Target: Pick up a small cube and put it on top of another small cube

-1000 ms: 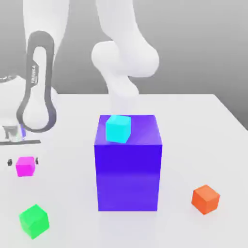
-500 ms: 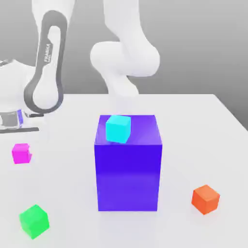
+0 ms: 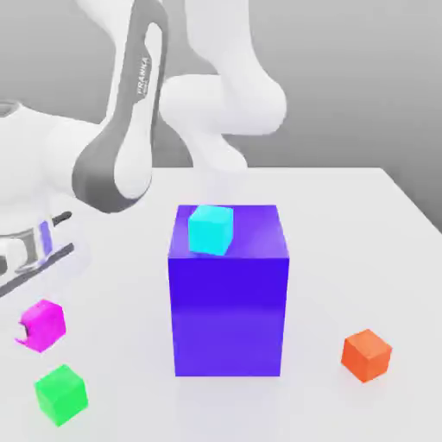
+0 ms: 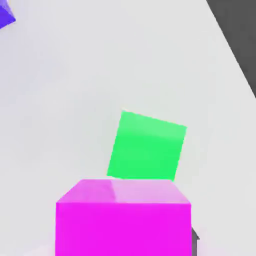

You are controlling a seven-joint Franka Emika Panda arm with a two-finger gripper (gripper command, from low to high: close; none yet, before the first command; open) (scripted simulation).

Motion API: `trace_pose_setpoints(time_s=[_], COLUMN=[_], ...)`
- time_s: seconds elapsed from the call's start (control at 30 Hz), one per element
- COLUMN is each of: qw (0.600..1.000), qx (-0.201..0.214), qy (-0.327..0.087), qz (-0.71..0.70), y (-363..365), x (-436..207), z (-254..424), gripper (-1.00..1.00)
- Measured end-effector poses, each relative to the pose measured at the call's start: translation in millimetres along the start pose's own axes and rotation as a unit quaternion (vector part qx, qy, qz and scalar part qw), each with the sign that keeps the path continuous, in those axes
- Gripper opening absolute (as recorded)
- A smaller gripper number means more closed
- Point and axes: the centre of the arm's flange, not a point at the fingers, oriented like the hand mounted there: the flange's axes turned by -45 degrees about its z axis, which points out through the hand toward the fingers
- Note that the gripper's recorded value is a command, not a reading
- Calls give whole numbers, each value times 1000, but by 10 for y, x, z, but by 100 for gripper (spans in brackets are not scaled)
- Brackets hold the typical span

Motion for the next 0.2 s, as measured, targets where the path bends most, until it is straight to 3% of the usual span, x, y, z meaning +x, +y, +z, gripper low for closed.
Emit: trace_pose_setpoints(time_s=[0.1,0.13,0.2], qw=[1000,1000,1000], qx=[0,0,0], qy=[0,0,0], qz=[-9,-9,-9], y=[20,17,17], x=[38,39,39], z=[373,455,455], gripper=[-100,100,100])
